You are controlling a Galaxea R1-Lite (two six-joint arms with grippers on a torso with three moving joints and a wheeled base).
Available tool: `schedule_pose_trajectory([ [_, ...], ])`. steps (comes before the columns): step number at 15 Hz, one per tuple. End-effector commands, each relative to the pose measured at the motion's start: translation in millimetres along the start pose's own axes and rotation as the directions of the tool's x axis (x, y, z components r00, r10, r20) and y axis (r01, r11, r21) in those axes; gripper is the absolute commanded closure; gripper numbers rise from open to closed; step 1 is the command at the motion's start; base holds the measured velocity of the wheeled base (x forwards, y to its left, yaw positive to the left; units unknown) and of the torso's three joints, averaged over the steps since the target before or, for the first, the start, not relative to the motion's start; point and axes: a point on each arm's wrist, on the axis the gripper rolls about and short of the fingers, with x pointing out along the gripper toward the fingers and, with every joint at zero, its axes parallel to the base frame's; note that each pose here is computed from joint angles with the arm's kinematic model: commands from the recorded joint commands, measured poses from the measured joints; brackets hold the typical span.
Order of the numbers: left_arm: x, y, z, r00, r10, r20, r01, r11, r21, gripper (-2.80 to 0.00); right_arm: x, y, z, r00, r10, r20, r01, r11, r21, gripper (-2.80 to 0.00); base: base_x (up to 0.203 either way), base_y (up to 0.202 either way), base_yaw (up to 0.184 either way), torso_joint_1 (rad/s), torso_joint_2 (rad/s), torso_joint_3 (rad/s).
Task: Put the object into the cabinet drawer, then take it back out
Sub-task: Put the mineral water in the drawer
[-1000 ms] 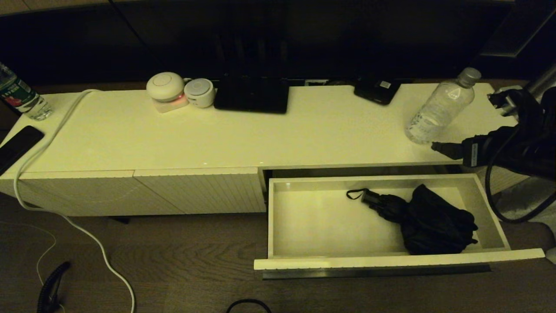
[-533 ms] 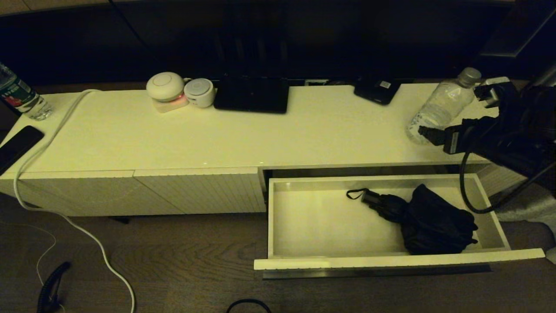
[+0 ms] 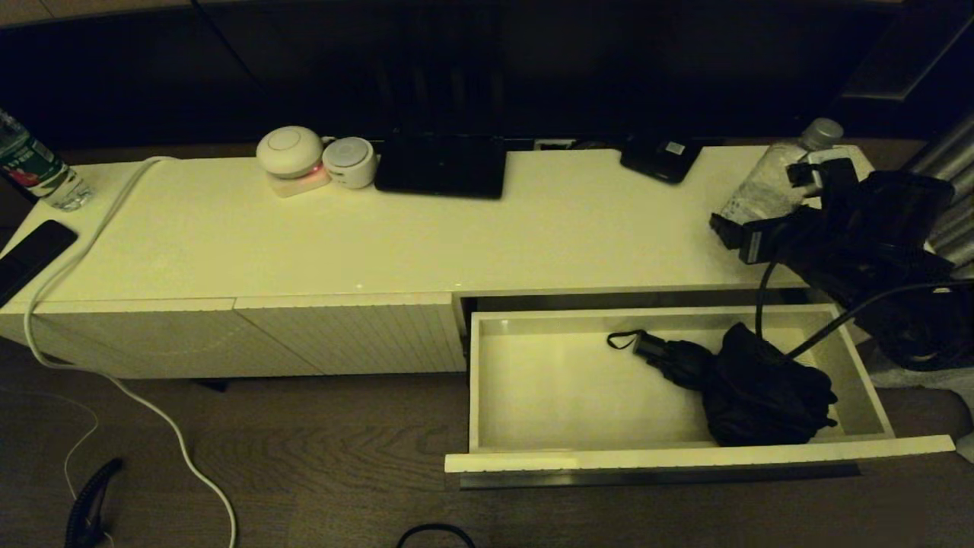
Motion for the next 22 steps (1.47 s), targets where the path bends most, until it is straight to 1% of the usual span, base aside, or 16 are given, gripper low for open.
schedule_pose_trajectory([
  [1, -0.1, 0.0, 0.0, 1.0, 0.0, 0.002, 0.0, 1.0, 0.0, 0.0, 18.0, 2.2, -10.5, 0.999, -0.044, 0.029, 0.044, 0.999, 0.0, -2.8, 0.0, 0.0, 0.0, 0.0, 0.0, 0.0],
  [4, 0.0, 0.0, -0.3, 1.0, 0.0, 0.0, 0.0, 1.0, 0.0, 0.0, 24.0, 1.6, -7.5, 0.992, -0.085, 0.094, 0.084, 0.996, 0.01, -2.8, 0.0, 0.0, 0.0, 0.0, 0.0, 0.0],
  [6, 0.0, 0.0, -0.4, 1.0, 0.0, 0.001, 0.0, 1.0, 0.0, 0.0, 25.4, 1.8, -8.4, 0.99, -0.089, 0.108, 0.088, 0.996, 0.011, -2.8, 0.0, 0.0, 0.0, 0.0, 0.0, 0.0],
  [10, 0.0, 0.0, -0.4, 1.0, 0.0, 0.0, 0.0, 1.0, 0.0, 0.0, 34.0, 0.9, -1.5, 0.984, -0.1, 0.147, 0.101, 0.995, 0.006, -2.8, 0.0, 0.0, 0.0, 0.0, 0.0, 0.0],
  [13, -0.1, 0.0, 0.0, 1.0, 0.0, 0.002, 0.0, 1.0, 0.0, 0.0, 34.6, 0.1, -0.1, 0.979, -0.138, 0.148, 0.137, 0.99, 0.013, -2.8, 0.0, 0.0, 0.0, 0.0, 0.0, 0.0],
  [22, 0.0, 0.0, -0.4, 1.0, 0.0, 0.0, 0.0, 1.0, 0.0, 0.0, 29.2, 2.8, 1.6, 0.981, -0.131, 0.14, 0.131, 0.991, 0.008, -2.8, 0.0, 0.0, 0.0, 0.0, 0.0, 0.0],
])
